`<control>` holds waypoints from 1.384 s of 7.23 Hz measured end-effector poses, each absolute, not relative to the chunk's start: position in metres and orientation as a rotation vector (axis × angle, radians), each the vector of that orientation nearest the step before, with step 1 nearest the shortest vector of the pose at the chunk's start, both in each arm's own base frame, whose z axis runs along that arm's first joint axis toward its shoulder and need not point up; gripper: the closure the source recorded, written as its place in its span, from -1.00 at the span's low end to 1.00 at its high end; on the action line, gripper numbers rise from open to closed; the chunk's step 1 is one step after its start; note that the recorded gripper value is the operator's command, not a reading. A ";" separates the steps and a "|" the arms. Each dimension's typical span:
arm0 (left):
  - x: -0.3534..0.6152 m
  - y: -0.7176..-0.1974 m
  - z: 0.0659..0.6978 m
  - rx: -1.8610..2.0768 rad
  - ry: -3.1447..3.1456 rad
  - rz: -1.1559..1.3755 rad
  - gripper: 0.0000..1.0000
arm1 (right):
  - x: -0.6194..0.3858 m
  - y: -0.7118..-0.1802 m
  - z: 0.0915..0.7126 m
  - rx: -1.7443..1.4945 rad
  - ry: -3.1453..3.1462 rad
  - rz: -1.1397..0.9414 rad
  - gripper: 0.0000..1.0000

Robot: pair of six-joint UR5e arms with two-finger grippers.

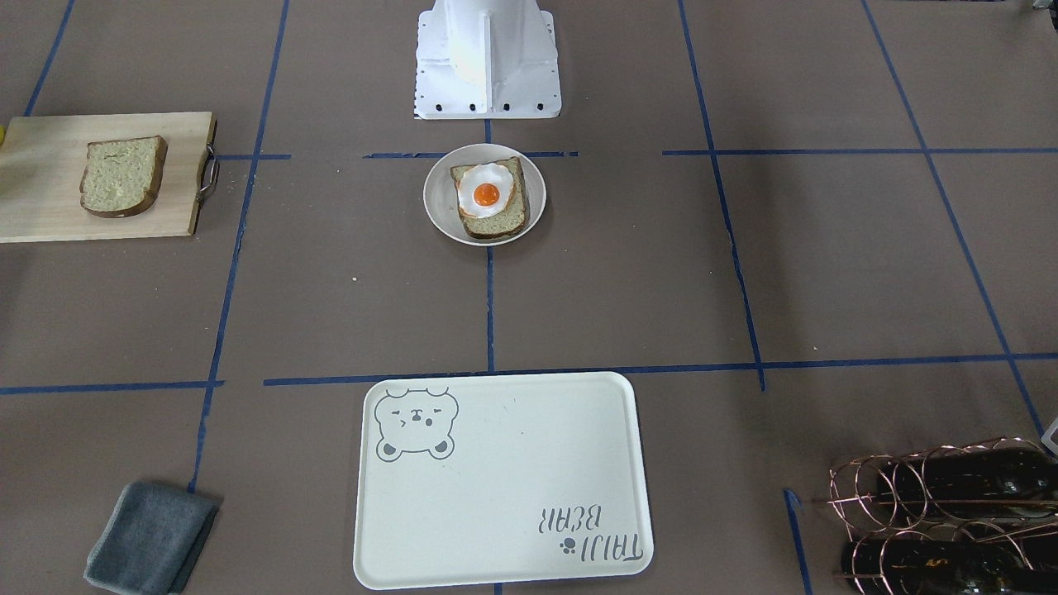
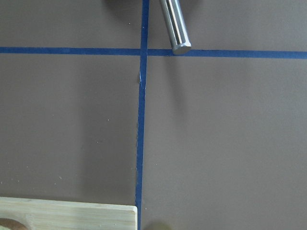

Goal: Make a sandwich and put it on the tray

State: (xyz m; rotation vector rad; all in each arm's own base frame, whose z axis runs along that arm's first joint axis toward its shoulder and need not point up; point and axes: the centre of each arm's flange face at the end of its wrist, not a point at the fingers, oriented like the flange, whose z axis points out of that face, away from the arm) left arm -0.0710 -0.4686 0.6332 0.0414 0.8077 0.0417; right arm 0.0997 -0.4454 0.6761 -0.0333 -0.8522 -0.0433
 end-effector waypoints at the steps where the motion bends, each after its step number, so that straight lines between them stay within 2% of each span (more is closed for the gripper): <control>1: -0.071 -0.469 0.632 0.044 0.807 0.043 -1.00 | 0.100 -0.446 0.675 -0.032 -0.852 -0.043 -1.00; 4: -0.071 -0.492 0.603 0.101 0.809 0.067 -1.00 | 0.101 -0.463 0.654 0.008 -0.847 -0.059 -1.00; 7: -0.066 -0.527 0.530 0.203 0.812 0.060 -1.00 | 0.103 -0.507 0.613 0.066 -0.816 -0.071 -1.00; 10: -0.017 -0.544 0.449 0.240 0.862 -0.006 -1.00 | 0.041 -0.519 0.571 0.004 -0.863 0.004 -1.00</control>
